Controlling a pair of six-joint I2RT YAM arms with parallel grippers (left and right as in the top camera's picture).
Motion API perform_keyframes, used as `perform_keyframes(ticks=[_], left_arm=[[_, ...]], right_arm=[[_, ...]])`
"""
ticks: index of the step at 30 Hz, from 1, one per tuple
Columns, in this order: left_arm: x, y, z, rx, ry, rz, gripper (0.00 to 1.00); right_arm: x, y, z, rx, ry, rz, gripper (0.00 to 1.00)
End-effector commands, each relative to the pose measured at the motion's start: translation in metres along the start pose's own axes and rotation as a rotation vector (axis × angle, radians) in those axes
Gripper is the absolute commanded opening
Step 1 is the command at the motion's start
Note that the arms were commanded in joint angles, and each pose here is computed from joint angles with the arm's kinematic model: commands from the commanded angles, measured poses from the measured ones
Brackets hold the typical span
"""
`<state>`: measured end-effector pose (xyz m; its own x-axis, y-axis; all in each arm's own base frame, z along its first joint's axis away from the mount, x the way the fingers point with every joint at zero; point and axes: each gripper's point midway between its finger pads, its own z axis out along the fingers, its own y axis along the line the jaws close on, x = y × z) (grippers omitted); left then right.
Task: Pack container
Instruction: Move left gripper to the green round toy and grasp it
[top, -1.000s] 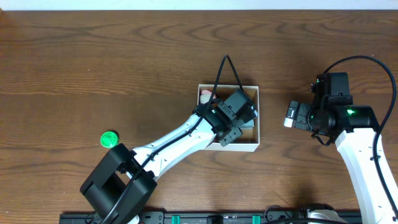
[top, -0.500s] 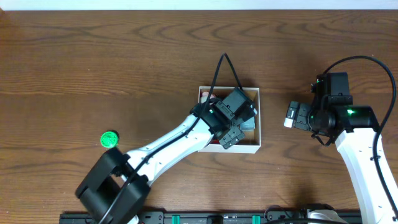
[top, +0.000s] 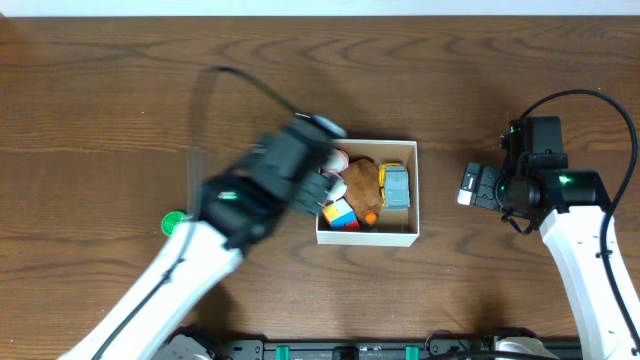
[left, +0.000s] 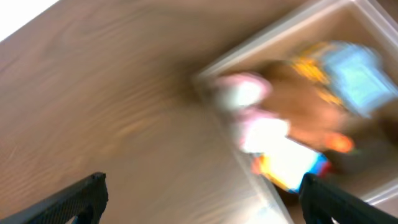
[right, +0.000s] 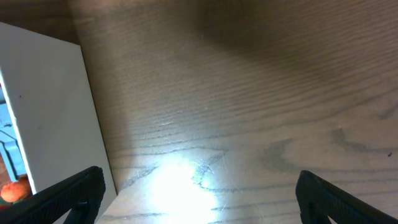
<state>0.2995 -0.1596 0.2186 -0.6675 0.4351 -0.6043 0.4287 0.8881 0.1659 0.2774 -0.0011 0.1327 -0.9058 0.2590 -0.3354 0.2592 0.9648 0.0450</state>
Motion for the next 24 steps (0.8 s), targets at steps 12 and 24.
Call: perform_keyframes(ticks=[12, 24], left_arm=[[0.124, 0.21, -0.022, -0.322, 0.164, -1.024, 0.98], [0.188, 0.197, 0.056, -0.192, 0.536, -1.161, 0.98]], right_arm=[[0.007, -0.006, -0.007, 0.016, 0.025, -0.014, 0.99], [0.01, -0.006, -0.007, 0.019, 0.037, -0.012, 0.99]])
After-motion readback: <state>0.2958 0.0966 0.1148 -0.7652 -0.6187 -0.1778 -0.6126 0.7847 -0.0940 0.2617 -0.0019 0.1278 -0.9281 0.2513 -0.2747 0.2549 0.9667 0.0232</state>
